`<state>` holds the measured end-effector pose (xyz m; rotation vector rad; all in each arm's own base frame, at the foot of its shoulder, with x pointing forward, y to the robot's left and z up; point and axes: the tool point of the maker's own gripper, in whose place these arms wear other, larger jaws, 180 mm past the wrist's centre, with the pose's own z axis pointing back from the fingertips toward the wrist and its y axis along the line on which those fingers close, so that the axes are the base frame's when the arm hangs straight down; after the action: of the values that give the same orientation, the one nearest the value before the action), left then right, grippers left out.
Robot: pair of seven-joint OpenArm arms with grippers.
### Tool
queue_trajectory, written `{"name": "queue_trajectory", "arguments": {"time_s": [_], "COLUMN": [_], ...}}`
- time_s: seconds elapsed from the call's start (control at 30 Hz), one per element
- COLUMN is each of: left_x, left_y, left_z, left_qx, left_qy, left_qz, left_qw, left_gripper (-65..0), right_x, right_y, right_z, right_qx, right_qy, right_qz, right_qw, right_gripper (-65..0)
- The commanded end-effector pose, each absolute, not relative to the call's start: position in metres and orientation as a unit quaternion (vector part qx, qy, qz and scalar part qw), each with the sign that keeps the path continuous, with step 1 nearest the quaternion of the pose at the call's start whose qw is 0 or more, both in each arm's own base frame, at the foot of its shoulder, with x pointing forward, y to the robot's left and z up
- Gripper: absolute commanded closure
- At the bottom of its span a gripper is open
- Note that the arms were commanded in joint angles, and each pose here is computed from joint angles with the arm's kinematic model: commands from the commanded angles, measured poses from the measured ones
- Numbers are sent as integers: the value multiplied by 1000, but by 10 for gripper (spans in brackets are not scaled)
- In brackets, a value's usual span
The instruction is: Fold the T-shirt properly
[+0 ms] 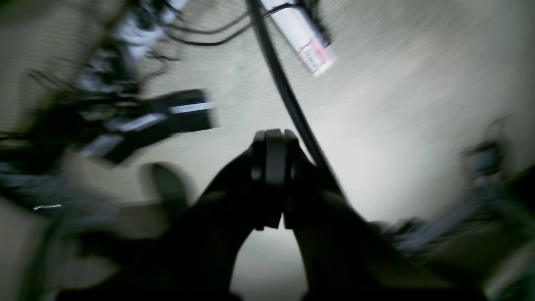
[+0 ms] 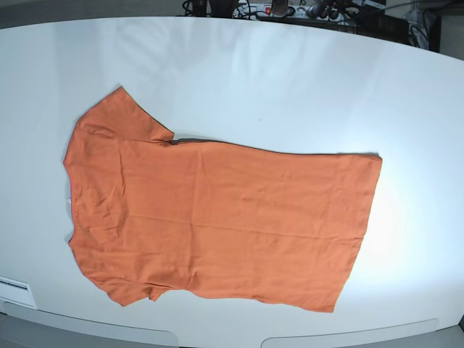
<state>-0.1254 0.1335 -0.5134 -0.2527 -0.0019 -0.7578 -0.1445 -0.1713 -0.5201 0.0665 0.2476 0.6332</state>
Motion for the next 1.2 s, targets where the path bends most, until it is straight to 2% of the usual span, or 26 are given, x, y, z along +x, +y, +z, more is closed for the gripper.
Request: {"name": "queue_trajectory", "arguments": {"time_s": [0.0, 0.17, 0.37, 0.53, 0.77, 0.93, 1.0, 1.1, 1.13, 1.17], "left_x": [-128, -76, 0, 67, 139, 178, 193, 218, 225, 232], "left_y": [137, 151, 145, 145, 180, 211, 222, 232, 235, 239], "left_z": [-499, -440, -369, -321, -314, -332, -337, -336, -335, -335], "left_qx": [-117, -46, 6, 53, 99, 95, 84, 58, 52, 50], "left_qy": [-9, -102, -223, -321, -367, -361, -366, -384, -385, -385], "left_qz": [-388, -473, -506, -500, -536, -571, -590, -608, -613, -617], "left_qw": [914, 874, 833, 803, 754, 731, 714, 693, 688, 685], "left_gripper": [0, 0, 0, 0, 0, 0, -110, -313, -352, -366], "right_x": [-140, -87, -7, 22, 83, 120, 131, 143, 145, 145], "right_y": [-170, -186, -186, -197, -179, -154, -146, -137, -135, -133], "right_z": [-505, -431, -343, -324, -323, -319, -315, -310, -309, -309], "right_qx": [28, -79, -176, -250, -198, -127, -108, -88, -82, -77], "right_qy": [103, 4, -141, -189, -294, -358, -380, -402, -405, -406], "right_qz": [317, 364, 385, 422, 413, 394, 391, 386, 386, 385], "right_qw": [942, 928, 895, 851, 839, 837, 832, 826, 825, 825], "right_gripper": [0, 0, 0, 0, 0, 0, 0, 0, 0, 0]}}
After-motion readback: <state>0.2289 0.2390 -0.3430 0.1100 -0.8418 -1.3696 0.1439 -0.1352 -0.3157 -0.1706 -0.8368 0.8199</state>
